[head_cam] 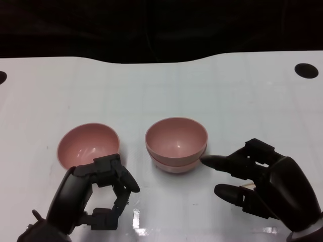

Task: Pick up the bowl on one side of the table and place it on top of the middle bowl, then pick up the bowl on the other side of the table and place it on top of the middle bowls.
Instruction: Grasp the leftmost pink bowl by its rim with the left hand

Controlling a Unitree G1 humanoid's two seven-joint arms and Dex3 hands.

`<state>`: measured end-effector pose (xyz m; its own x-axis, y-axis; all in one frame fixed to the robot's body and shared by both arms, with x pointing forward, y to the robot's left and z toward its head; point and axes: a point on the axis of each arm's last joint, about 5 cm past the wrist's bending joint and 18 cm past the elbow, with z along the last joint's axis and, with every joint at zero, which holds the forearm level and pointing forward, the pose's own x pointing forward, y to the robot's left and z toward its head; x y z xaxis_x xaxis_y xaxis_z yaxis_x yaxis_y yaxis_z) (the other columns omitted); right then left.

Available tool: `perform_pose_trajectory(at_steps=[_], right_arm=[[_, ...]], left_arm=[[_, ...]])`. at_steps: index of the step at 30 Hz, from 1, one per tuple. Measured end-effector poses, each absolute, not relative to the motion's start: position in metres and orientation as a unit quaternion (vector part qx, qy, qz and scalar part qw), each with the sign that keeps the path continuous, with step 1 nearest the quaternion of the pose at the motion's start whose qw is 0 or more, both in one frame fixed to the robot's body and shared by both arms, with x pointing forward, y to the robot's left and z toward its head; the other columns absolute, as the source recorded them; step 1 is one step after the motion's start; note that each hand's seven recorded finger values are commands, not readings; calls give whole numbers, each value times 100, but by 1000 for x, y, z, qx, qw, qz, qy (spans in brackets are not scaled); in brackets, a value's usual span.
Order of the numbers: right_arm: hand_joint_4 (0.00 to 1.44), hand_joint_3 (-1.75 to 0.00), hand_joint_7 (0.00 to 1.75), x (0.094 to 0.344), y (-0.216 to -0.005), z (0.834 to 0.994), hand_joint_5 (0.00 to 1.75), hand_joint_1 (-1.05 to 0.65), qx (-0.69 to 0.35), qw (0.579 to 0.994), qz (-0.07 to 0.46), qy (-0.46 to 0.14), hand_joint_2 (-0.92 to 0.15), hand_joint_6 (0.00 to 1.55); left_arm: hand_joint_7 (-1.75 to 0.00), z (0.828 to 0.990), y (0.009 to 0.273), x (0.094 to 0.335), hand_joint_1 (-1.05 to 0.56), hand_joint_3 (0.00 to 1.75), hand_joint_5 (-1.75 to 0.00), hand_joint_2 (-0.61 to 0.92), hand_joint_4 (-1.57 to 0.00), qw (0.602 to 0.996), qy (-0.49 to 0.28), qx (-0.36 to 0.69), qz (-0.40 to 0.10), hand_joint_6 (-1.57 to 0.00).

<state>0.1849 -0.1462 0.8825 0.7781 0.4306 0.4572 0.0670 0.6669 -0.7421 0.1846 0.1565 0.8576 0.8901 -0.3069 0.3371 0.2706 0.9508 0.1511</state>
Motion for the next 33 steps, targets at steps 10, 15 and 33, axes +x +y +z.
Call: perform_pose_trajectory(at_steps=[10, 15, 33], right_arm=[[77, -101, 101, 167, -163, 878, 140, -12, -331, 887, 82, -312, -46, 82], [77, -109, 102, 167, -166, 879, 142, -11, -322, 889, 77, -316, -42, 82], [90, -166, 149, 161, -164, 871, 175, -4, -264, 926, 61, -261, -17, 81]], left_arm=[[-97, 865, 158, 186, -25, 85, -141, 57, -62, 969, -199, 51, -139, -57], [-93, 866, 158, 186, -25, 81, -139, 60, -61, 968, -202, 53, -137, -57], [-11, 896, 169, 182, -37, 15, -84, 87, -27, 951, -235, 163, -113, -46]])
